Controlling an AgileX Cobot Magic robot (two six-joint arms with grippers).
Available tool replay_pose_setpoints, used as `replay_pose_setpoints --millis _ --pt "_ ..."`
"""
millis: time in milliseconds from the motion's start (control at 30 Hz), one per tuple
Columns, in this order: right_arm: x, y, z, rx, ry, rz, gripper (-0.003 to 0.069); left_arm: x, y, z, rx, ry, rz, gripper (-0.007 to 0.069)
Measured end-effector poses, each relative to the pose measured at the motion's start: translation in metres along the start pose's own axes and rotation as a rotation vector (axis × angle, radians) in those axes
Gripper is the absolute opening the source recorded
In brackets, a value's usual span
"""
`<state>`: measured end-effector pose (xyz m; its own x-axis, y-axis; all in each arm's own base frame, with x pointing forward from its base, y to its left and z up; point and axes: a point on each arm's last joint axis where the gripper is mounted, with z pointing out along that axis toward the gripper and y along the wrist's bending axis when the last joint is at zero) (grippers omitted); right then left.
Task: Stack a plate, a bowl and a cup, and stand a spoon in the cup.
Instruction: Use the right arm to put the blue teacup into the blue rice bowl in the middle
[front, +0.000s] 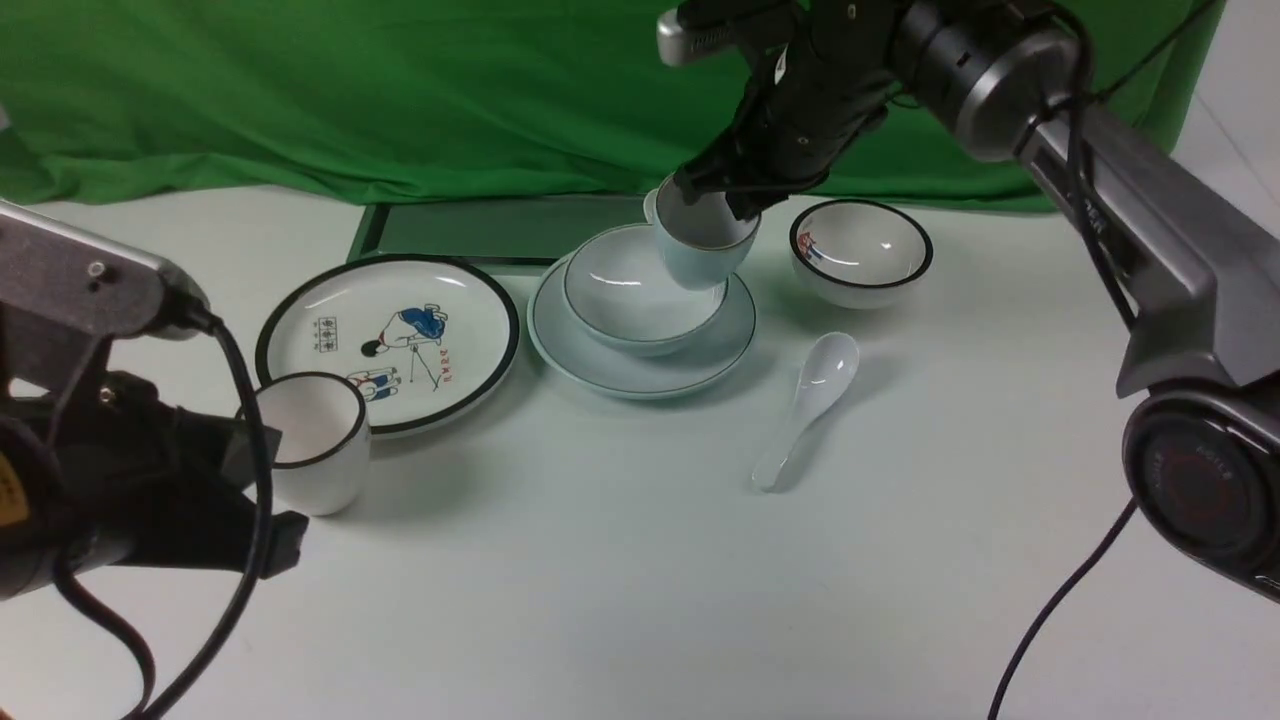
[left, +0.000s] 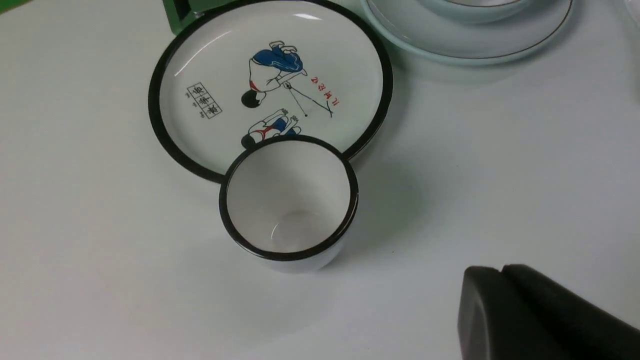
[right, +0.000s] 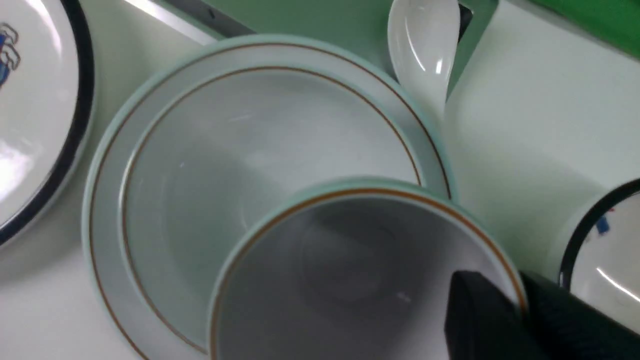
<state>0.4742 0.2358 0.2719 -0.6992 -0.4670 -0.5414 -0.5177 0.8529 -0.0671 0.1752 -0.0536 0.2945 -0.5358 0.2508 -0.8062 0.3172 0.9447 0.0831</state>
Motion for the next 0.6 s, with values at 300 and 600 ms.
replay_pose_setpoints --millis 300,600 --pt "-0.003 0.025 0.015 -0.043 -0.033 -0.027 0.0082 -0.004 0.000 0.000 0.001 -0.049 -0.001 -0.0036" --pt "0.002 0.026 0.029 -0.045 -0.007 -0.030 0.0082 -0.005 0.000 0.000 0.002 -0.052 -0.006 -0.0036"
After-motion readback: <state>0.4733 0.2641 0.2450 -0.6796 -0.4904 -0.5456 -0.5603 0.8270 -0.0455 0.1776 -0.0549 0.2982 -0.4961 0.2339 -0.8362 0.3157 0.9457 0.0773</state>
